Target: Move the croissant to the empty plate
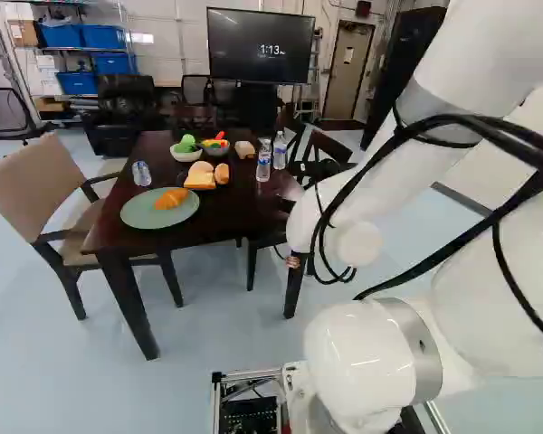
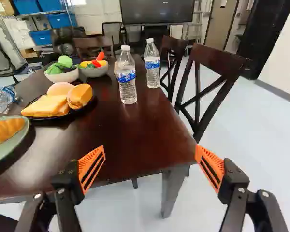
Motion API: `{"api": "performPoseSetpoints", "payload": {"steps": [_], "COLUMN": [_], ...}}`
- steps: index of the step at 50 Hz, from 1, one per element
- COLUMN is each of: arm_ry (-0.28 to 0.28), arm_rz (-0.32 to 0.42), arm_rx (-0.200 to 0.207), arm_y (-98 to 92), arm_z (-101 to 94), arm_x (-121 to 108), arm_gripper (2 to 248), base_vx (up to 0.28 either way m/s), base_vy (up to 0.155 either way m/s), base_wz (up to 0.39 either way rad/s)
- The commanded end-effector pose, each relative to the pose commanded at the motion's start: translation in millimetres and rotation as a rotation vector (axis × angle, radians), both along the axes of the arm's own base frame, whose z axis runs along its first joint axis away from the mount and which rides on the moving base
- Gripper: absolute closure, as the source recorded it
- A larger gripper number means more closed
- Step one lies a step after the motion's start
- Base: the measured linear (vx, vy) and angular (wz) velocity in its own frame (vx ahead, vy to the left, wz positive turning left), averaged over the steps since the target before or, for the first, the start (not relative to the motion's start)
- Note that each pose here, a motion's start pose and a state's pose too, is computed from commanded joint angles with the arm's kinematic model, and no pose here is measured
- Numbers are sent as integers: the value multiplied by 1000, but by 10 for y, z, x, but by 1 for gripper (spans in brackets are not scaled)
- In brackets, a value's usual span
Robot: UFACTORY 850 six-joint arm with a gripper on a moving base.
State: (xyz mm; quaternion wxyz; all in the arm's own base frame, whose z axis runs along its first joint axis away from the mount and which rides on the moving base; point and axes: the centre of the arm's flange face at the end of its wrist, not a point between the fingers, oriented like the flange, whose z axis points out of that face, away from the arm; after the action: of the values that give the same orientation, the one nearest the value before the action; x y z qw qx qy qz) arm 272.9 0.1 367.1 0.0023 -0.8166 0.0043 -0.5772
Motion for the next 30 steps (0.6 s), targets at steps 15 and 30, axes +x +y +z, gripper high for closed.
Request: {"api": "performPoseSetpoints", "payload": {"steps": [15, 30], "arm_ry": [-8, -9], "arm_rz": [4, 4], "arm_rx": [-9, -9], "arm_y": [-1, -1], "arm_z": [-14, -14], "arm_x": [-26, -26], "arm_gripper": [3, 3], "base_vx": [0, 0], "base_vy": [0, 0], "base_wz": [0, 0]}}
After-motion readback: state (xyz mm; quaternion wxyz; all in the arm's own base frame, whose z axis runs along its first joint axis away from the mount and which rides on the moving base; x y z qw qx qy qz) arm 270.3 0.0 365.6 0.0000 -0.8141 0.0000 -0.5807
